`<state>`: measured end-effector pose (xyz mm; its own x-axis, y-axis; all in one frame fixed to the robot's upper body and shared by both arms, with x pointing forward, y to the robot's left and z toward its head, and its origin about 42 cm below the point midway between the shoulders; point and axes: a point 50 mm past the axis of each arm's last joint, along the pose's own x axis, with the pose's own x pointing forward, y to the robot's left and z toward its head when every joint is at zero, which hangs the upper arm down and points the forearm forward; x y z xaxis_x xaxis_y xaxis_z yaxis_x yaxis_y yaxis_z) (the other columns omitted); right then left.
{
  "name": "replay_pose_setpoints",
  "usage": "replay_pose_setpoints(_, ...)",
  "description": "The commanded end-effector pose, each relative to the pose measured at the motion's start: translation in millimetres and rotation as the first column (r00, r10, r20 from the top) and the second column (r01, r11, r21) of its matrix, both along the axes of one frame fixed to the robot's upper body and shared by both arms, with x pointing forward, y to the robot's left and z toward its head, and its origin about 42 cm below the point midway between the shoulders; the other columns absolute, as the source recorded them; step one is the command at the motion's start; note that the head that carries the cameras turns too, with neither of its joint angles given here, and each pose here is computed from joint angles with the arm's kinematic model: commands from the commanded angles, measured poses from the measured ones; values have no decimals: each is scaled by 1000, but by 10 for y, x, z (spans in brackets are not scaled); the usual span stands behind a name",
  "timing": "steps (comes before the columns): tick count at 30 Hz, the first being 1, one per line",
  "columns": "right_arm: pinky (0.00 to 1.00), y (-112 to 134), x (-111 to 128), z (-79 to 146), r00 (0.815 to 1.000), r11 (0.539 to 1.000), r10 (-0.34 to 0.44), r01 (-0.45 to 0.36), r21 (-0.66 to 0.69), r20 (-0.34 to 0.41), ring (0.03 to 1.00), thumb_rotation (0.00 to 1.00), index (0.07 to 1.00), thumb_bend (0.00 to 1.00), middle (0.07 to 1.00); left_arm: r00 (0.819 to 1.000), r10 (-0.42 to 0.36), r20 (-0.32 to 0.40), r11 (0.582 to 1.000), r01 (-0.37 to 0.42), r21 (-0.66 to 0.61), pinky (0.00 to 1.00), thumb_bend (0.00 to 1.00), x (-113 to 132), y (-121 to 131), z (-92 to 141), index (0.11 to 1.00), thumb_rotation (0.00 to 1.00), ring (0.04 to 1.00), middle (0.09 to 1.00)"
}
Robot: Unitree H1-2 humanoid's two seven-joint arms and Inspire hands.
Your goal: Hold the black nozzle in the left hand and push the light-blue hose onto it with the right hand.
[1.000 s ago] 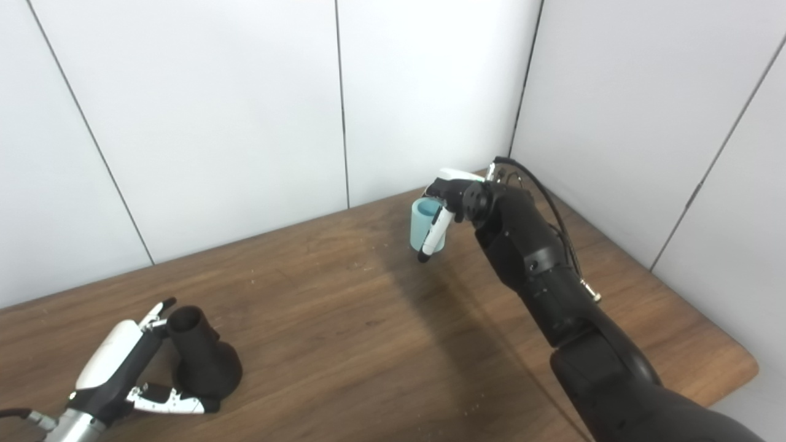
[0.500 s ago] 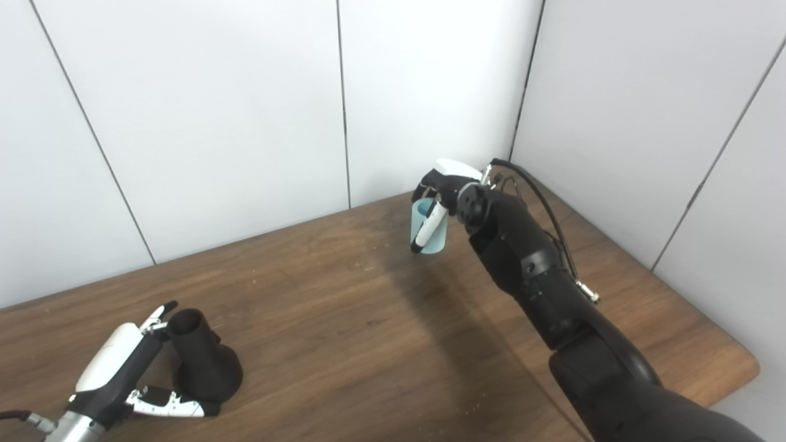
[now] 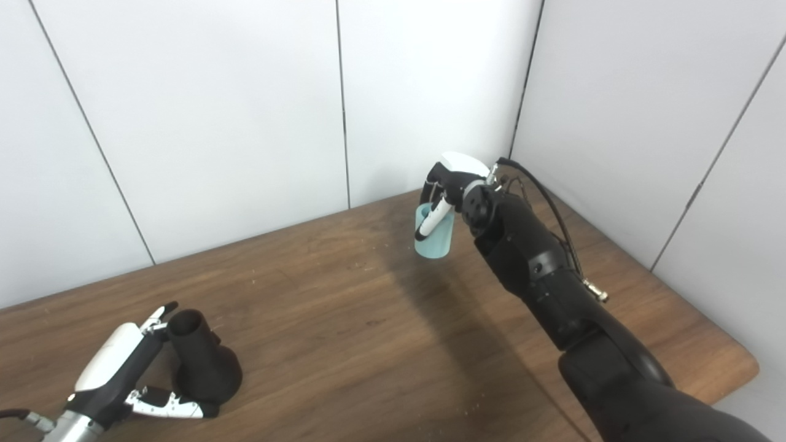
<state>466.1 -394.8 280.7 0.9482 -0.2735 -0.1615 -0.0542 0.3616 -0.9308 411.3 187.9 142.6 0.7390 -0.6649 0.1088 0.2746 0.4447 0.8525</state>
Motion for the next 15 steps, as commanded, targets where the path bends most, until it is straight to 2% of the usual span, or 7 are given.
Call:
replay_pose_setpoints(1, 427, -67, 11, 321, 996, 999, 2, 2, -42, 89, 484, 0, 472, 530, 498, 994, 25, -104, 985, -6, 174, 1000, 527, -127, 235, -303, 488, 0, 587, 472)
replay_pose_setpoints(15, 432, -81, -93, 274, 997, 999, 21, -18, -34, 71, 478, 0, 470, 520, 488, 994, 22, -106, 985, -3, 173, 1000, 527, -148, 228, -320, 488, 0, 585, 472)
